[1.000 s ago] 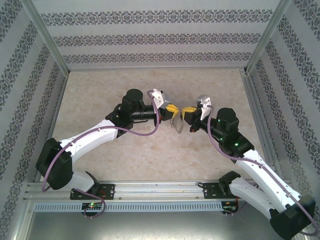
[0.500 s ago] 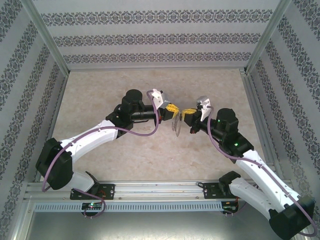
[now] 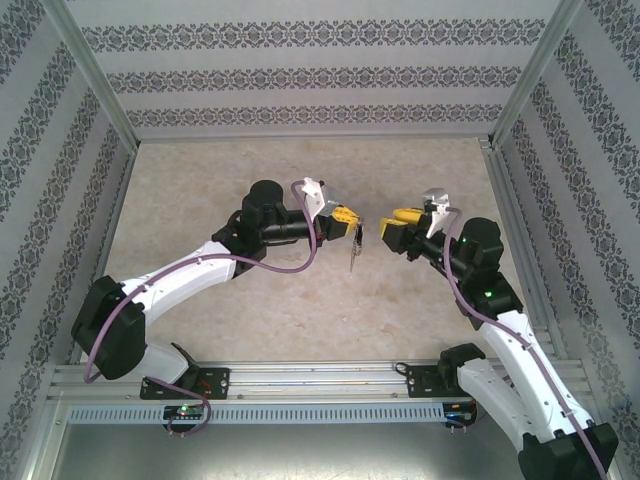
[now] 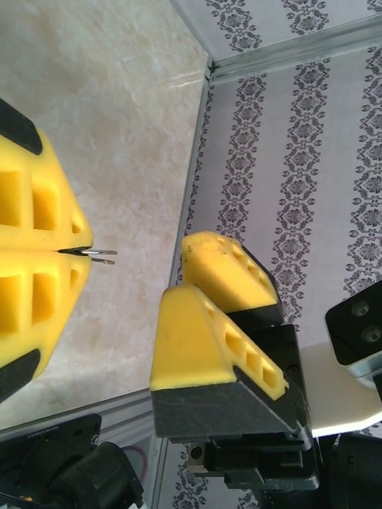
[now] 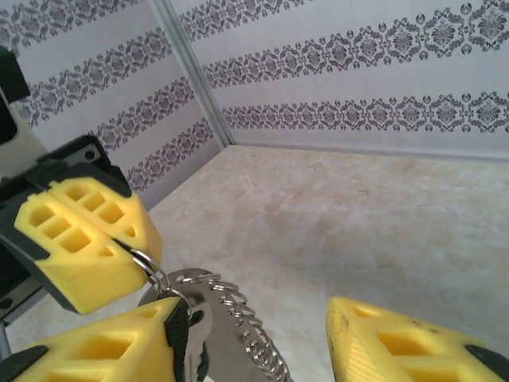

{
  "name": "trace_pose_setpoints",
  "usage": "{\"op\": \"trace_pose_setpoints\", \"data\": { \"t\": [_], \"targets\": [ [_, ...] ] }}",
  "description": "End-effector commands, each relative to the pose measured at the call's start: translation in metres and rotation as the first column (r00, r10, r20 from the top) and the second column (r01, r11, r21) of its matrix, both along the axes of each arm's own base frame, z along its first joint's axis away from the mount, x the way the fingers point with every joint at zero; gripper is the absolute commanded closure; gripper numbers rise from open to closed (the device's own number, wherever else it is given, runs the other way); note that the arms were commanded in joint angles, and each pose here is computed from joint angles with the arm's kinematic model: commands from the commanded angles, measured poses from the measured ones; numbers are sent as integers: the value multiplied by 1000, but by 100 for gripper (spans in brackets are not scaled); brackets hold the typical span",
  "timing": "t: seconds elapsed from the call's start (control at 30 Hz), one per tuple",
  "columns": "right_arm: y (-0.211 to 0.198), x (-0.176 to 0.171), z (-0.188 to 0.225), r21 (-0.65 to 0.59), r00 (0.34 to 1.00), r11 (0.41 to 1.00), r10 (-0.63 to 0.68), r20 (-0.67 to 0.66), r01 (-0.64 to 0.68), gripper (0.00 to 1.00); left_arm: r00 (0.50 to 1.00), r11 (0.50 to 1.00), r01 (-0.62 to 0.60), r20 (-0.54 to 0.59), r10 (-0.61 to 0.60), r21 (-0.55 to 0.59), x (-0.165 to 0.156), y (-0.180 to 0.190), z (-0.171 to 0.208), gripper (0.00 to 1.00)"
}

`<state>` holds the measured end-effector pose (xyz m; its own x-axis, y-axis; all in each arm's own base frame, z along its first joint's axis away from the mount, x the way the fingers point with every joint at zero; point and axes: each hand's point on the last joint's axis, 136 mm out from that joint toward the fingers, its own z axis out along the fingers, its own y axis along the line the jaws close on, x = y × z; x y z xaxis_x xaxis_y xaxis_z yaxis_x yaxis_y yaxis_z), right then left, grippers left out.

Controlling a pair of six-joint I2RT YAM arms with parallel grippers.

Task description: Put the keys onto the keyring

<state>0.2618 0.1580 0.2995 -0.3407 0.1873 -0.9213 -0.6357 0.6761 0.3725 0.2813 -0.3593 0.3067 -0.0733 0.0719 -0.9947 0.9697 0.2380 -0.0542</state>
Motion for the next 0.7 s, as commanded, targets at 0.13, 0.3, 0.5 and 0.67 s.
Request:
{"op": "trace_pose_setpoints", "data": {
  "t": [0.13, 0.3, 0.5, 0.67],
  "targets": [
    [0, 9, 17, 102, 1000, 995, -22, 20, 20, 46, 1000, 984, -7, -31, 1, -176, 12, 7, 28, 100],
    [-1, 20, 29, 166, 999, 985, -42, 28, 36, 44, 995, 954, -20, -102, -11, -300, 29, 23, 41, 100],
    [4, 37, 43, 249, 999, 968, -34, 31, 25, 44, 987, 913, -47, -161, -21, -405, 45, 39, 53, 100],
    [18, 52, 52, 293, 999, 956, 8, 33, -18, 44, 982, 886, -53, -185, -37, -460, 51, 44, 61, 100]
  ]
}}
